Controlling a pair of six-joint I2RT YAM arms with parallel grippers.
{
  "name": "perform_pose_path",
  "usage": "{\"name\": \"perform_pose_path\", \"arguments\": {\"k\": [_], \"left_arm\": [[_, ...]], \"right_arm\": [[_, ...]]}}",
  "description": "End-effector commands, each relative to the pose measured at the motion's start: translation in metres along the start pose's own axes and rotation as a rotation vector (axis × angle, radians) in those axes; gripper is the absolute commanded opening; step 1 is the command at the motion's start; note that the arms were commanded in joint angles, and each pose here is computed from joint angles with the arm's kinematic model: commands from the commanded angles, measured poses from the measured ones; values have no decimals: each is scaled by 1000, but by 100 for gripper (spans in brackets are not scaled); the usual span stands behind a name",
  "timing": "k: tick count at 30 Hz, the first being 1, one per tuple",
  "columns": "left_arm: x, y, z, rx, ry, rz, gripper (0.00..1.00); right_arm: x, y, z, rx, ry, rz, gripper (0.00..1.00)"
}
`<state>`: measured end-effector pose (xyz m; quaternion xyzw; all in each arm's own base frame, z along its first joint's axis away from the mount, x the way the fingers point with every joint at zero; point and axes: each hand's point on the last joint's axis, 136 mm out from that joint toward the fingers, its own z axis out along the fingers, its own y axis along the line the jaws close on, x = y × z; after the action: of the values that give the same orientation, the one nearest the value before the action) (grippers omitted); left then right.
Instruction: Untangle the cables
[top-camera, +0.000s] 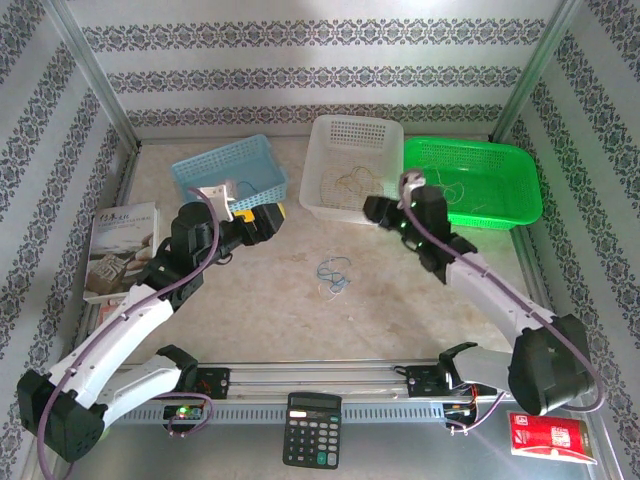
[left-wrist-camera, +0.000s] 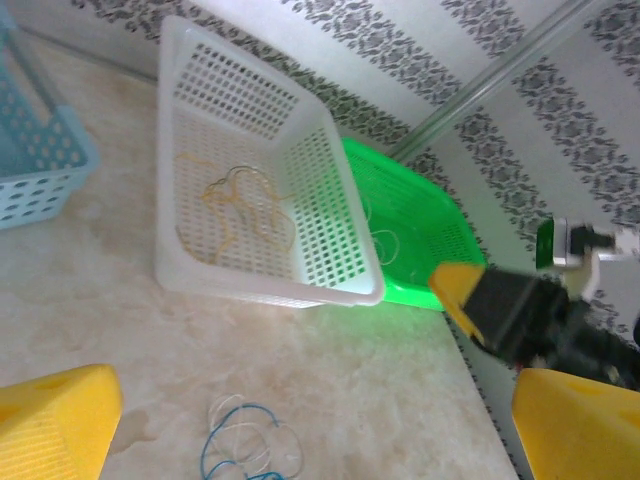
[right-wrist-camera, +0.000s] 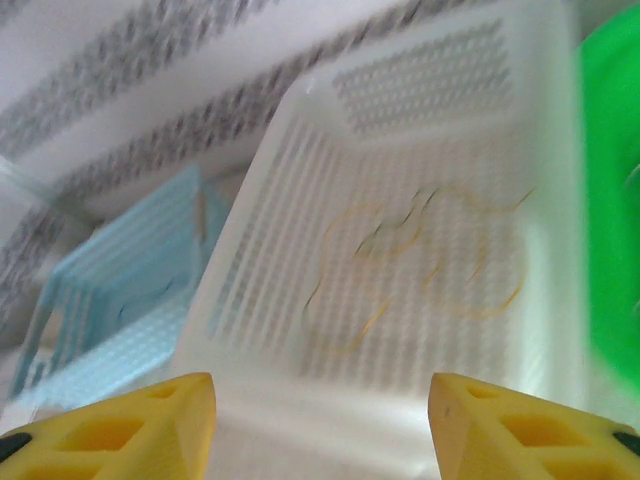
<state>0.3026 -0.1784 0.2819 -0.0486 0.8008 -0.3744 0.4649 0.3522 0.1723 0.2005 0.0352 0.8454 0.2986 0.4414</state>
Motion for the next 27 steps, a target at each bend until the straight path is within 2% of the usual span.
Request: {"name": "perform_pose_path", "arguments": {"k": [1, 6, 12, 24, 25, 27], "left_arm": [[17, 23, 2, -86, 42, -11, 100], [39, 37, 8, -109, 107, -41, 100], [58, 47, 10, -114, 162, -62, 100], [71, 53, 12, -108, 190, -78, 100], [72, 54, 13, -111, 193, -79, 100], [74, 54, 14, -112, 199, -82, 100]], "right_arm": [[51, 3, 3, 22, 84, 15, 58], [113, 2, 14, 48, 196, 13, 58], [154, -3, 27, 80, 307, -16, 53], [162, 7, 56, 63, 367, -34, 43], [163, 8, 60, 60, 375, -35, 40], [165, 13, 66, 40, 392, -35, 27]]}}
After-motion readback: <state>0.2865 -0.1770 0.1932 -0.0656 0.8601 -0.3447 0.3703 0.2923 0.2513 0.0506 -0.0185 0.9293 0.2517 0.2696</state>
